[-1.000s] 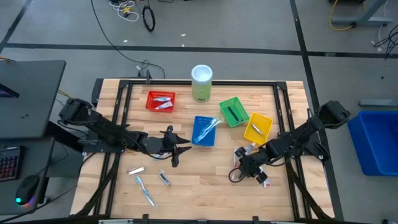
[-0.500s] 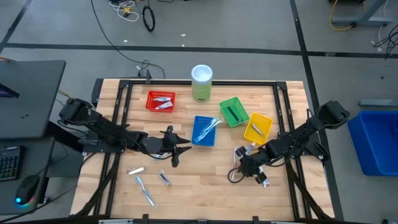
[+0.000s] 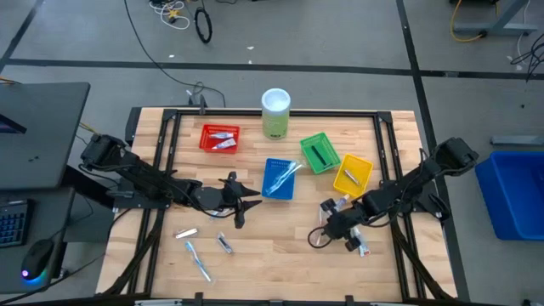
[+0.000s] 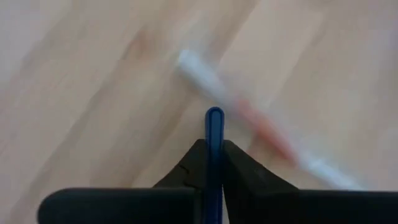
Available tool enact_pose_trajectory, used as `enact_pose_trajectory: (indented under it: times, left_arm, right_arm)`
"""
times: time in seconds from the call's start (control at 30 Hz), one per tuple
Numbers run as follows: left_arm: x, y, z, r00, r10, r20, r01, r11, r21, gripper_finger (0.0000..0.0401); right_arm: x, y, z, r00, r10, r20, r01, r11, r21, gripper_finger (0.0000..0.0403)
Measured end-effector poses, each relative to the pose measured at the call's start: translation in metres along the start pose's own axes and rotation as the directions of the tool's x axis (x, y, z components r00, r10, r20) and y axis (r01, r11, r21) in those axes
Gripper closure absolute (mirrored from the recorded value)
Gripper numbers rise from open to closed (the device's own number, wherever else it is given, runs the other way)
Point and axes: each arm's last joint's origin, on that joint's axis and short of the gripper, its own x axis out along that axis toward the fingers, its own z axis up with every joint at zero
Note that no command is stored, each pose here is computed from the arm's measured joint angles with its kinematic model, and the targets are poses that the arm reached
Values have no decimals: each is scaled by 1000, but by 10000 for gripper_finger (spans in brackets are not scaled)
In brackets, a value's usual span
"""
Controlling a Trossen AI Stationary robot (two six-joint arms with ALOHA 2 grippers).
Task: Pick & Place Travel size toiletries
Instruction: Put the blue razor into the green bin
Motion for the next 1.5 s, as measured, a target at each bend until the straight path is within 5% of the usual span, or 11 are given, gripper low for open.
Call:
enact_pose_trajectory:
  times: [0.2,0.3,0.43,0.53,0.63,0.73,1.07,1.5]
  left_arm:
    - [0,0,0,1000,-1,2,1,1000,-1,265]
    - [0,0,0,1000,-1,3,1,1000,-1,265]
    - [0,0,1,1000,-2,9,2,1000,-5,265]
    - [0,0,1,1000,-1,9,1,1000,-5,265]
    - [0,0,2,1000,20,21,-19,1000,-11,265]
    - [0,0,4,998,35,45,-34,999,-14,265]
    - [0,1,3,998,48,46,-48,999,-5,265]
    - [0,1,3,998,50,44,-50,999,14,265]
  right_arm:
    - [-37,-13,40,982,-175,71,172,984,44,369]
    - [-64,-32,57,915,-389,106,378,919,110,369]
    - [-83,-67,63,754,-646,114,599,749,284,369]
    - [-91,-103,54,639,-769,18,654,555,514,368]
    - [-94,-136,33,572,-813,-108,640,359,680,368]
    - [-92,-161,7,552,-809,-204,617,231,752,368]
    - [-69,-191,-46,590,-785,-190,490,162,857,368]
    - [-34,-208,-74,616,-726,-307,544,111,832,358]
